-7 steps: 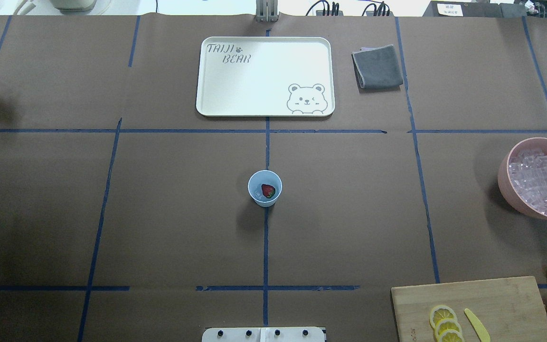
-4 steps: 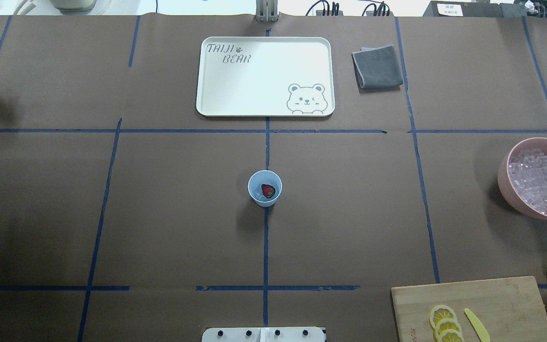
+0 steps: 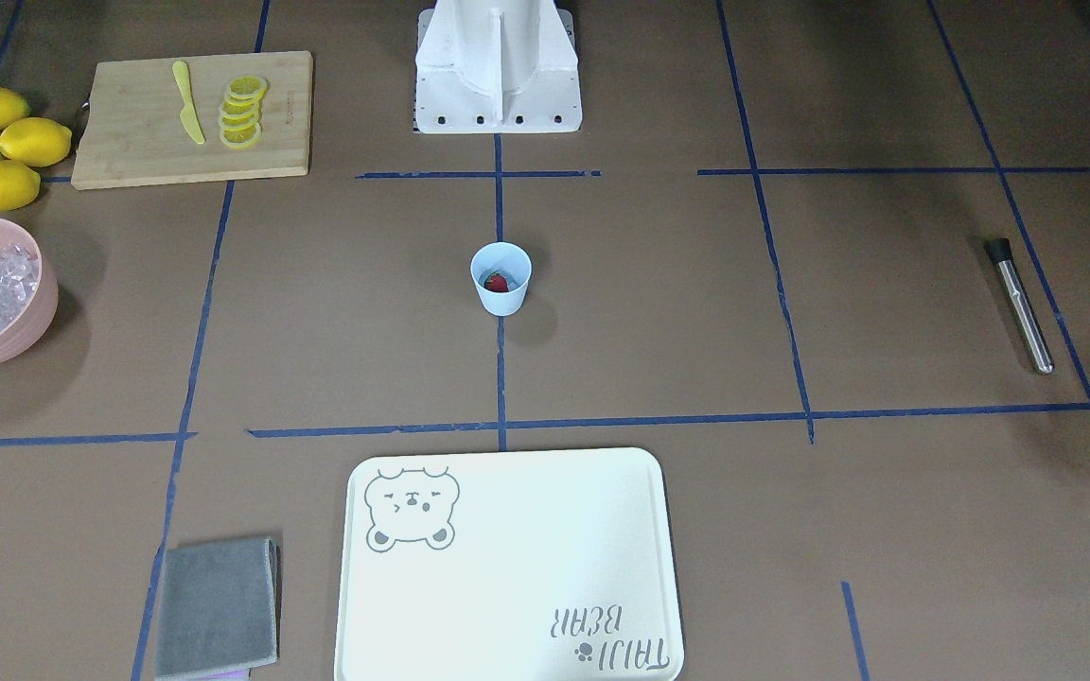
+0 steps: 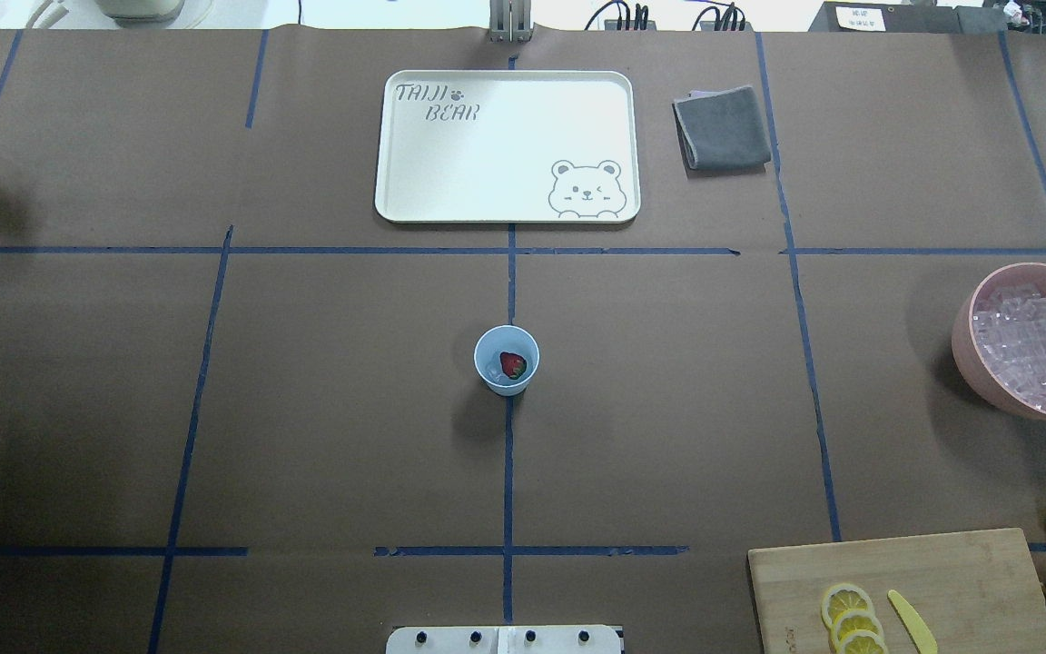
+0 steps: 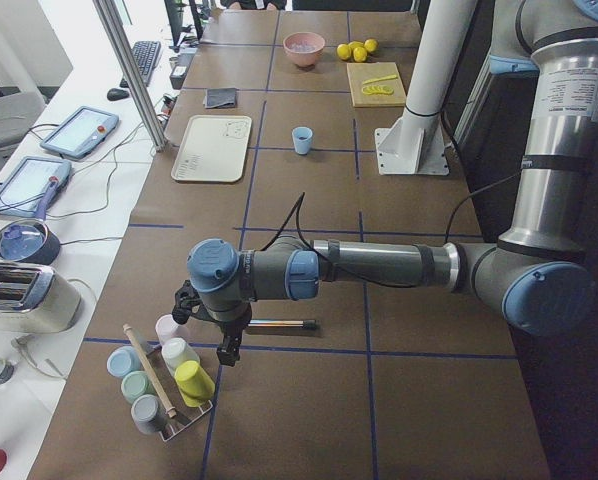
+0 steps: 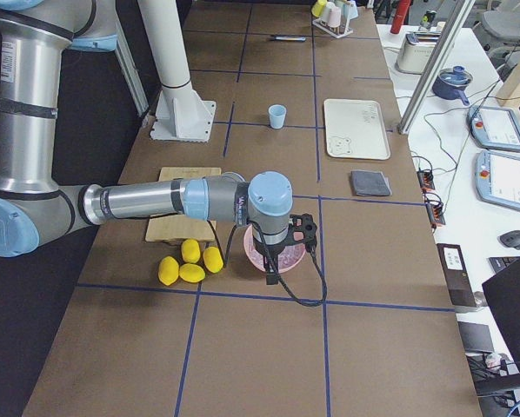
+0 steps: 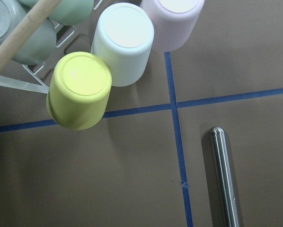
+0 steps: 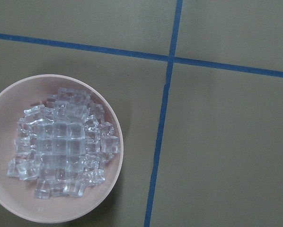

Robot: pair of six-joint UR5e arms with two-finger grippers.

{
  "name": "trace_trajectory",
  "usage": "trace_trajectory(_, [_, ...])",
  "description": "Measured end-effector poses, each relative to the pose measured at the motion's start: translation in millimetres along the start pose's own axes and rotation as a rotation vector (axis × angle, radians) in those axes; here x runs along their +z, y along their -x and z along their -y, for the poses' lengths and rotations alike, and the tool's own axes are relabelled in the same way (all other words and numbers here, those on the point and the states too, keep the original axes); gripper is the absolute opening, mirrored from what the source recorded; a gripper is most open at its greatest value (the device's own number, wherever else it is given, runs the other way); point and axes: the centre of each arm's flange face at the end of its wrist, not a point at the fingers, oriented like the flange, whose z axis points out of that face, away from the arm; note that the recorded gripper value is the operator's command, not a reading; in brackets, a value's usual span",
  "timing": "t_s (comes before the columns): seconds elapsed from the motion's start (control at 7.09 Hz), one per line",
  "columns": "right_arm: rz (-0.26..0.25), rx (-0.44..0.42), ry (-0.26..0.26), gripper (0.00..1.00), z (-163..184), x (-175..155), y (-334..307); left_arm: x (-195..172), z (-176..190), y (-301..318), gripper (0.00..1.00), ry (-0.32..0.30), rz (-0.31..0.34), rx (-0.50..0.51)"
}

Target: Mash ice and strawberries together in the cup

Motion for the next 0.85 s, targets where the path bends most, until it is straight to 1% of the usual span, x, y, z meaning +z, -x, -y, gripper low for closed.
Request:
trace_trajectory(0.56, [0.001,0.006,0.001,1.00,1.3,0.5,-0.3,4.1,-22.1,-0.2,1.00,0.006,-0.001,-0.006])
trace_trajectory(0.85, [0.002,0.010,-0.001,1.00,1.5,-0.2,0.2,12.0,-38.1,4.7,1.00,0.021,-0.004,-0.022])
